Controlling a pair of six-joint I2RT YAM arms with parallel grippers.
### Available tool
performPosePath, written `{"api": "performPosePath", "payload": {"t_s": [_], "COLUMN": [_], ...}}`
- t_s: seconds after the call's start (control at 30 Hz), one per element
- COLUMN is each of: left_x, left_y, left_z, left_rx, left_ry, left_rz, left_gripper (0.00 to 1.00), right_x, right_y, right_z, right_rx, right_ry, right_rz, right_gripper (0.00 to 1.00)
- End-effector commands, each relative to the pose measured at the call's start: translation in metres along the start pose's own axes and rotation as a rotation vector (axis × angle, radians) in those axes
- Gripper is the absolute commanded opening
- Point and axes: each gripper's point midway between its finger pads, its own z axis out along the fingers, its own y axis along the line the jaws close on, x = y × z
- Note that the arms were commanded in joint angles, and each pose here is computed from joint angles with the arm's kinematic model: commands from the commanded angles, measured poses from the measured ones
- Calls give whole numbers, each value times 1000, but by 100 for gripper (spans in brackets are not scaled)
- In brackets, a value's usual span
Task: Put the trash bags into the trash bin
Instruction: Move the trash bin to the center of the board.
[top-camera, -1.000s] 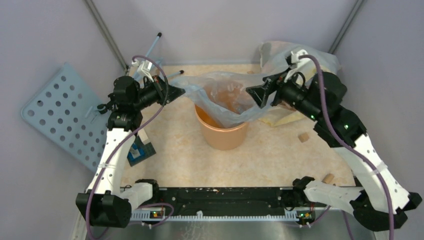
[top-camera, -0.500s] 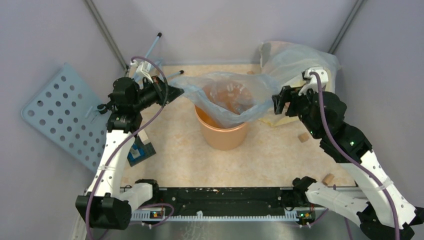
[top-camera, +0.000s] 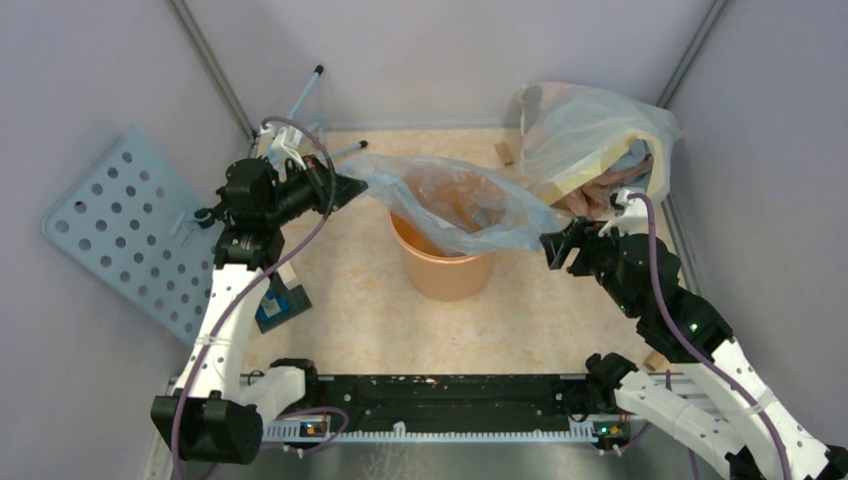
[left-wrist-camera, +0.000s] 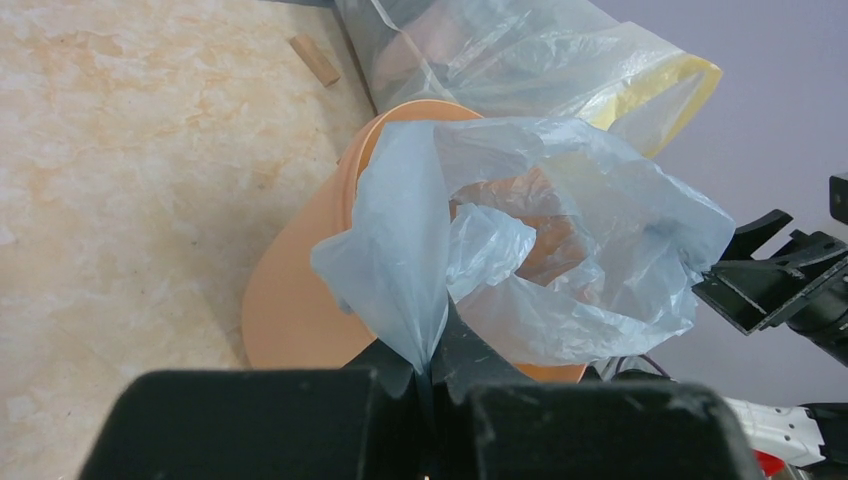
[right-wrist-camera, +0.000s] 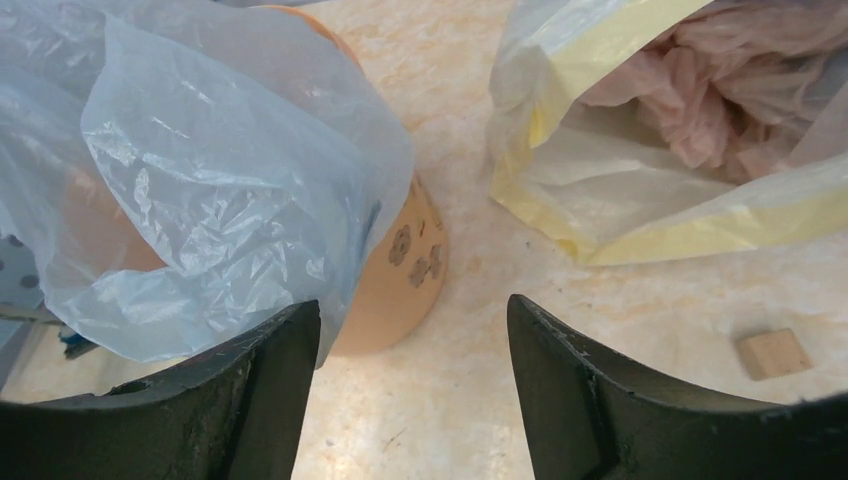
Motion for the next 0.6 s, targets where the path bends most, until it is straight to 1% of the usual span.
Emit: {"api": "performPosePath", "payload": {"t_s": [0.0,0.13,0.23,0.43,0.5,0.57], "left_x": [-8,-9,-9,-11,-12,-12], "left_y": [-7,-6,-5,-9,-10,-11], "left_z": [-4,-5,-4,-6,-7,-8], "left_rx": [18,10,7,9,10,9], "left_ry": [-43,-52,-51,-54,-59,-61], "left_rz": [43,46,43,46,51,54], "left_gripper": [0,0,0,0,0,0], "right_x": [-29,-52,-60,-57,-61,-70], "right_y": [30,33,32,42,43,46], "right_z": [-4,-10,-14,-7,-5,-5], "right_rx": [-125,-128,-123,-154,-150,-157], "right_ry": [-89,-143,-163,-137,-148,-170], "right_rz": [101,97,89,85,90,88], "right_gripper": [67,65,65,71,72,72]}}
